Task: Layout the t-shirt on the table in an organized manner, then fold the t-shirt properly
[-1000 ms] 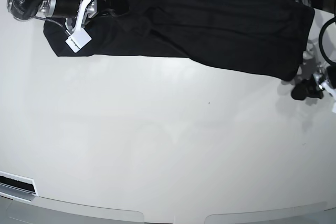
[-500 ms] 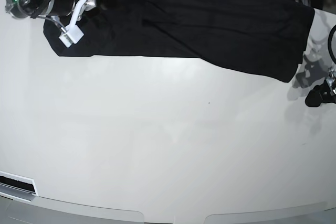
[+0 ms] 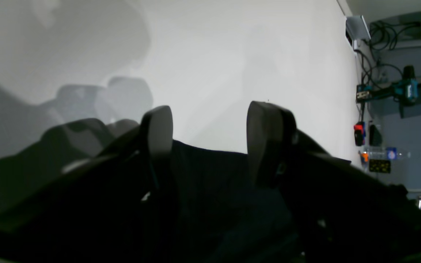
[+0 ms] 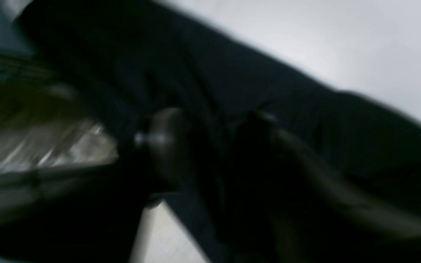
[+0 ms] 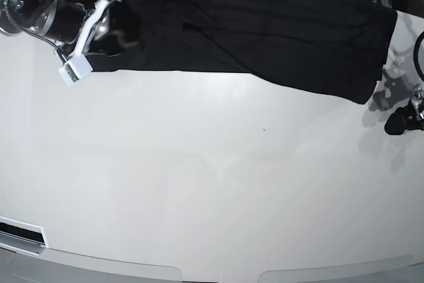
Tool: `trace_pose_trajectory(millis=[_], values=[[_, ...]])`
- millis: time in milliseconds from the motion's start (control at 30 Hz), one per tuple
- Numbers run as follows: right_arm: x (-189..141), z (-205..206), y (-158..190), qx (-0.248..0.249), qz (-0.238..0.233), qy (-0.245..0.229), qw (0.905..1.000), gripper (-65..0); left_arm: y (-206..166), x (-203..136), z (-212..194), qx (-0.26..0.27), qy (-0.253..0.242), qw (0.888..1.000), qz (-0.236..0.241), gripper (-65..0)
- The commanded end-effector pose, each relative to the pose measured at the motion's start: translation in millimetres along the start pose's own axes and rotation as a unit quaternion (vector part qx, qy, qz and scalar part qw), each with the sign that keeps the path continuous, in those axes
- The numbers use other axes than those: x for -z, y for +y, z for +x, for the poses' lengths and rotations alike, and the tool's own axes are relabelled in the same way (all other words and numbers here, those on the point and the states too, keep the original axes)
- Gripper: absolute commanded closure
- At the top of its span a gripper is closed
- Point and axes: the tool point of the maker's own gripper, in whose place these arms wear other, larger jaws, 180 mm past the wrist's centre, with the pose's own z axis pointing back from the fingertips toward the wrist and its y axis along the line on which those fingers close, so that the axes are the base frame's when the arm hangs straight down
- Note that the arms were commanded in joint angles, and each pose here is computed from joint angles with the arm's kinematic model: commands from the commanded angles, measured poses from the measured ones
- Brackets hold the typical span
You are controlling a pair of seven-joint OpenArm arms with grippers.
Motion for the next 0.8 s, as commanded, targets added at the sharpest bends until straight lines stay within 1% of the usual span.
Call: trace_pose_trajectory(millis=[0, 33, 167, 300, 400, 433, 600, 700, 767], values=[[0, 2, -1, -0.003, -0.006, -0.008, 0.9999, -2.2, -5, -11, 24, 0.017, -0.028, 0.999, -0.004, -33.8], [4, -3, -3, 0.002, -0.012, -0.001, 0.9999, 0.0, -5, -11, 24, 0.017, -0.028, 0.999, -0.004, -33.8], [18, -21, -12, 0.033, -0.025, 0.006, 0.9991, 0.0, -5, -11, 22, 0.017, -0.022, 1.000, -0.004, -33.8], [30, -40, -24, 0.018, -0.049, 0.043, 0.9977, 0.0, -4, -21, 21, 0.024, 0.000, 1.000, 0.002, -33.8], [42, -42, -27, 0.005, -0.051, 0.051, 0.9974, 0.0, 0, -33, 26, 0.035, 0.011, 0.999, 0.017, -33.8], [47, -43, -27, 0.001, -0.049, 0.054, 0.9973, 0.0, 2, -36, 23, 0.035, 0.022, 0.999, 0.021, -33.8], [67, -51, -34, -0.029, -0.051, 0.093, 0.9939, 0.0, 18, -48, -9, 0.023, 0.074, 0.996, 0.045, -33.8], [71, -56, -44, -0.026, -0.074, 0.110, 0.9908, 0.0, 34, -57, -40, 0.008, 0.108, 0.992, 0.068, -33.9], [71, -54, -46, -0.025, -0.079, 0.109, 0.9906, 0.0, 43, -63, -59, -0.003, 0.123, 0.989, 0.079, -33.9]])
